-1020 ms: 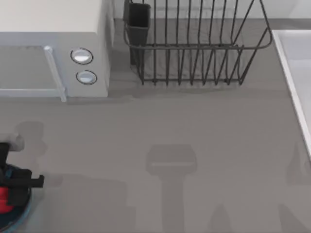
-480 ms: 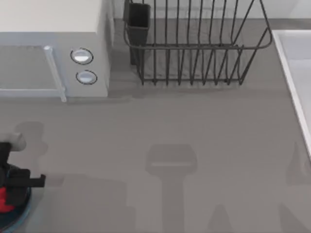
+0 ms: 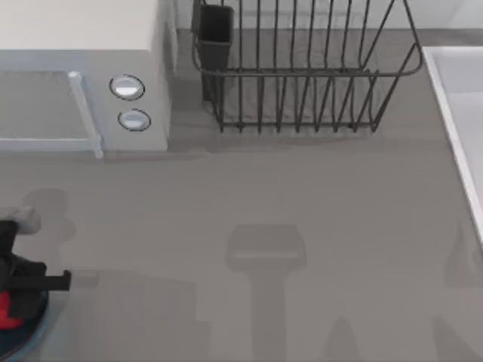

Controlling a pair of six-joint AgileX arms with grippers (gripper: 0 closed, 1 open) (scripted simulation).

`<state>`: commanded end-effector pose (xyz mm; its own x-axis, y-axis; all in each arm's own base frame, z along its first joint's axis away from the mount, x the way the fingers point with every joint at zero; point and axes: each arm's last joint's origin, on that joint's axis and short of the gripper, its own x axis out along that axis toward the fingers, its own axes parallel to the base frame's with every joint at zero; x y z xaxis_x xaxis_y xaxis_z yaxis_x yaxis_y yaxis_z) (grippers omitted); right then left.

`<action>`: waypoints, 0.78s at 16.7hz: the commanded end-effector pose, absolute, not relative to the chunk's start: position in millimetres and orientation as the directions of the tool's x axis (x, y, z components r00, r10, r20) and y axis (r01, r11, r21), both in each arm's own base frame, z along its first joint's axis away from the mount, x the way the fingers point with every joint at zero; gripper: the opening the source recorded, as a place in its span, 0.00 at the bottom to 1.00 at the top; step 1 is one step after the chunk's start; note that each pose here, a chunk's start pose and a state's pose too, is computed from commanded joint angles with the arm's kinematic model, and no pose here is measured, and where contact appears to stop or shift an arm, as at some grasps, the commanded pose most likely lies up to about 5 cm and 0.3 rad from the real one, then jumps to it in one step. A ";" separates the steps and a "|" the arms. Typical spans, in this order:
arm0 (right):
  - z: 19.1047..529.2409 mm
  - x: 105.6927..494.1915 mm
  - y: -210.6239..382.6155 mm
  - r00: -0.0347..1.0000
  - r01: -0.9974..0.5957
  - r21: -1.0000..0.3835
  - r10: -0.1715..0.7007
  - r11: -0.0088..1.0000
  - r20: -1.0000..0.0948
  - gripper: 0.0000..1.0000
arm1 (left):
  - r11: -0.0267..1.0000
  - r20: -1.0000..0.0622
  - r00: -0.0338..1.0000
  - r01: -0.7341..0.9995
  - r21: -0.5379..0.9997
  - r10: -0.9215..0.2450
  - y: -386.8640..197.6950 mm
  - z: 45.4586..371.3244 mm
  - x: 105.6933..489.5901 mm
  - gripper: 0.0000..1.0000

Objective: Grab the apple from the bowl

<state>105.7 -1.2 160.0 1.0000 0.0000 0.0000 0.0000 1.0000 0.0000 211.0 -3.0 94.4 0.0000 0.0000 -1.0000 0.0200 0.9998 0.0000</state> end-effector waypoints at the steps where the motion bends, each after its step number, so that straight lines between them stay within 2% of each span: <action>1: 160.0 105.7 -1.2 1.000 0.000 0.000 0.000 1.000 0.000 1.00 | 1.000 -1.000 0.000 0.020 0.000 0.000 -3.0 94.4 211.0 0.00; 4: 160.0 105.7 -1.2 1.000 0.000 0.000 0.000 1.000 0.000 1.00 | 1.000 -1.000 0.000 0.020 0.000 0.000 -3.0 94.4 211.0 0.00; 5: 160.0 105.7 -1.2 1.000 0.000 0.000 0.000 1.000 0.000 1.00 | 0.998 -0.997 0.062 0.035 -0.044 -0.046 -3.1 124.6 215.6 0.00; 9: 160.0 105.7 -1.2 1.000 0.000 0.000 0.000 1.000 0.000 1.00 | 0.998 -0.997 0.053 0.035 -0.045 -0.046 -3.3 137.9 224.8 0.00; 13: 160.0 105.7 -1.2 1.000 0.000 0.000 0.000 1.000 0.000 1.00 | 0.998 -0.998 0.041 0.035 -0.045 -0.047 -3.7 190.4 247.7 0.00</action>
